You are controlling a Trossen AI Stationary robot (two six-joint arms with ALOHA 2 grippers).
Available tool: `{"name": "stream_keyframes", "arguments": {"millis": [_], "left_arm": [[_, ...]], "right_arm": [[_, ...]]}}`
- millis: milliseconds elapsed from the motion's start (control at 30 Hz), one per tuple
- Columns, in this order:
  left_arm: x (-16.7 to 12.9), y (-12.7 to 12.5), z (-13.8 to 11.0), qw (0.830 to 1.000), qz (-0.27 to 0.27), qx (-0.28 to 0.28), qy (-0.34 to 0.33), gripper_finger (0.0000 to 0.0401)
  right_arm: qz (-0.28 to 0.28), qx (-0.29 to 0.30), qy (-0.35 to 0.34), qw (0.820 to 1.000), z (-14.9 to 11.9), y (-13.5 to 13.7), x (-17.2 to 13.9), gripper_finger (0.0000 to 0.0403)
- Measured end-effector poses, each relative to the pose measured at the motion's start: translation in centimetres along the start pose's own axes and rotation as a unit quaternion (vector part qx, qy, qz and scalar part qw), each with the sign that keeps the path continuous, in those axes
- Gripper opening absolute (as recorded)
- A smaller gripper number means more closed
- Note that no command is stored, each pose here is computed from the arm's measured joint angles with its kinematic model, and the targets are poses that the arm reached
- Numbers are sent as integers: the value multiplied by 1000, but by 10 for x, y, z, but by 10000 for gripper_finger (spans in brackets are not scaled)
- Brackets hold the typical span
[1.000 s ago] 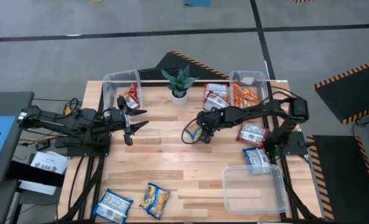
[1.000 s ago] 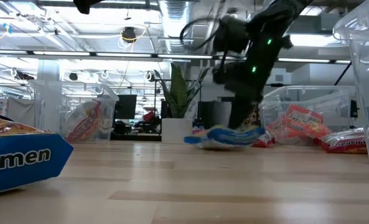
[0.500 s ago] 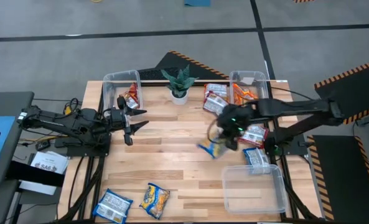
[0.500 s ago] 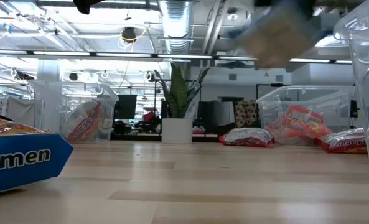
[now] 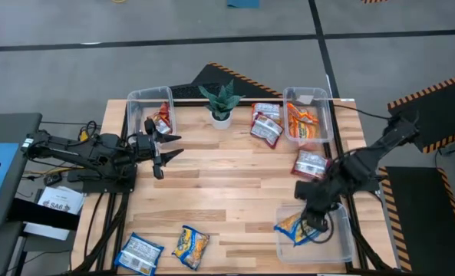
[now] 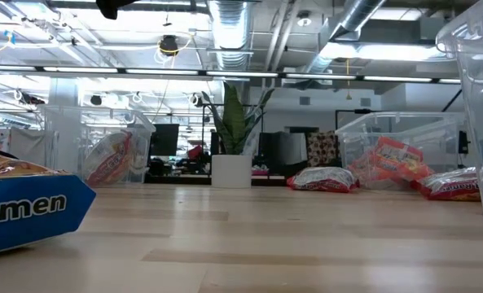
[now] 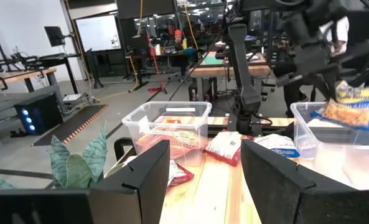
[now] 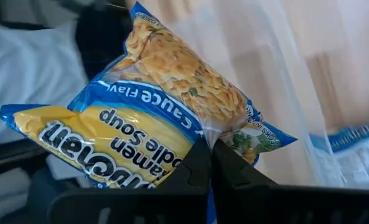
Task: Sort Maruchan noodles
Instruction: Put the blue noodle pack in the bottom right transparent bin, then put the red noodle pack in the top left transparent bin
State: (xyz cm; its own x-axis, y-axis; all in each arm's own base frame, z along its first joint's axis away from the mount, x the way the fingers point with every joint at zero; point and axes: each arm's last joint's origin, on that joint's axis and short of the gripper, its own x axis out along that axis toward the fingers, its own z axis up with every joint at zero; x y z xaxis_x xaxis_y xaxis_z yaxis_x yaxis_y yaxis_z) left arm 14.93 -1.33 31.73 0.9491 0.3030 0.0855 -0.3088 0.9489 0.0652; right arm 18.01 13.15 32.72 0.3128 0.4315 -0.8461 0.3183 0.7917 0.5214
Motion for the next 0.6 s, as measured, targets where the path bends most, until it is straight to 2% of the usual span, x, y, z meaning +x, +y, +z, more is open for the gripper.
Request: {"name": "stream_keyframes", "arguments": {"millis": [267,600], "left_arm": [[0,0,0,1000,0,1,1,187],[0,0,0,1000,0,5,1,187]], "right_arm": [[-69,26,34,997,3,0,28,56],[-76,65,46,994,18,-10,27,61]]}}
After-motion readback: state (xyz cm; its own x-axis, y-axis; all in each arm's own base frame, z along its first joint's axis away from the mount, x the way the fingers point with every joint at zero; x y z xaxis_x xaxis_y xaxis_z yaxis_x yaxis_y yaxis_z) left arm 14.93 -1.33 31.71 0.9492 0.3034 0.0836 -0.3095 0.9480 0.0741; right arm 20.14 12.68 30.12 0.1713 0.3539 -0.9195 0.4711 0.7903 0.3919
